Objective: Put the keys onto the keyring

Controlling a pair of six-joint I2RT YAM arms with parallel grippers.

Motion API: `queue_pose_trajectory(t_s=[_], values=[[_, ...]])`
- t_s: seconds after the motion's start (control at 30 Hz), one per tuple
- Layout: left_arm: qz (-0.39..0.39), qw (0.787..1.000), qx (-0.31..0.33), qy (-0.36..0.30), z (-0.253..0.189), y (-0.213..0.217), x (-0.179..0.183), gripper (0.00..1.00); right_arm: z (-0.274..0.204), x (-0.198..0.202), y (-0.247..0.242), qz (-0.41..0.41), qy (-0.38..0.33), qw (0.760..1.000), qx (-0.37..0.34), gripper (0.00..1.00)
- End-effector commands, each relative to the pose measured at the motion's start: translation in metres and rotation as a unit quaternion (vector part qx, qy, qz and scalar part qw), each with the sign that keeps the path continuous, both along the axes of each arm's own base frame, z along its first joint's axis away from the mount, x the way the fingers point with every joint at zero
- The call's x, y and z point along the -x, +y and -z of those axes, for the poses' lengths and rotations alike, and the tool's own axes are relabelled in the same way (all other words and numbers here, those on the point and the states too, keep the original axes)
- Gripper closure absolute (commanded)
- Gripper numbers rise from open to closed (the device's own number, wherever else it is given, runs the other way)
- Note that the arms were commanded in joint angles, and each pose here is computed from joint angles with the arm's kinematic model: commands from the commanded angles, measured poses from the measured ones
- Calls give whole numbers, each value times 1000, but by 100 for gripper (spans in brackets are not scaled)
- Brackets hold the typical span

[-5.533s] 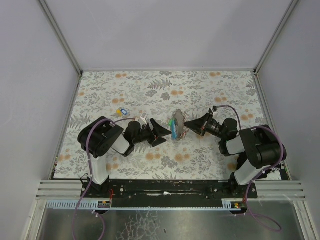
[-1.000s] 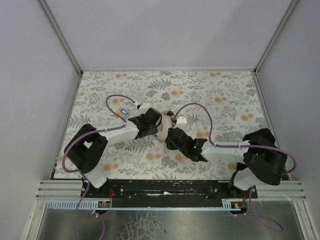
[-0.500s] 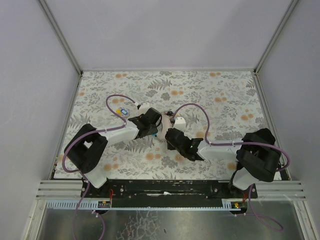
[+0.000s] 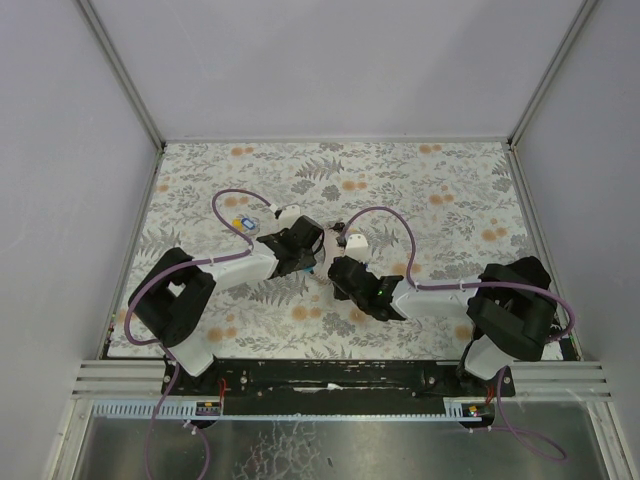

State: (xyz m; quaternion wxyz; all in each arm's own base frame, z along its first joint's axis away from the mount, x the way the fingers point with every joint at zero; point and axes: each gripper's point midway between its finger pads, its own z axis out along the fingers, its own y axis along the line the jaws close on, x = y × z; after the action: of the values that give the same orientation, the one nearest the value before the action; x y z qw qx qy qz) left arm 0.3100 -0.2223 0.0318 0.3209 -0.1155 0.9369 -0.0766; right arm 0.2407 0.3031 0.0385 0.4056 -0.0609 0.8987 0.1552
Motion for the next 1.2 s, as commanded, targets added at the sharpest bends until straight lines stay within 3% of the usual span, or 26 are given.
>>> queue_pose_trajectory(t_s=[0.0, 0.37, 0.7, 1.03, 1.17], values=[[-5, 1000, 1, -9, -6, -3, -4, 100, -22, -12, 14, -3, -36, 999, -16, 76], [-2, 1000, 2, -8, -7, -5, -3, 100, -29, -12, 26, -40, -50, 998, -23, 77], [2, 1000, 6, -5, -7, -8, -2, 100, -24, -20, 13, -28, -76, 997, 13, 82], [6, 1000, 9, 3, -2, -8, 3, 100, -17, -19, 8, -52, -107, 993, 11, 100], [9, 1000, 23, 16, 4, -8, 9, 100, -18, -15, 9, -71, -120, 990, 0, 100]])
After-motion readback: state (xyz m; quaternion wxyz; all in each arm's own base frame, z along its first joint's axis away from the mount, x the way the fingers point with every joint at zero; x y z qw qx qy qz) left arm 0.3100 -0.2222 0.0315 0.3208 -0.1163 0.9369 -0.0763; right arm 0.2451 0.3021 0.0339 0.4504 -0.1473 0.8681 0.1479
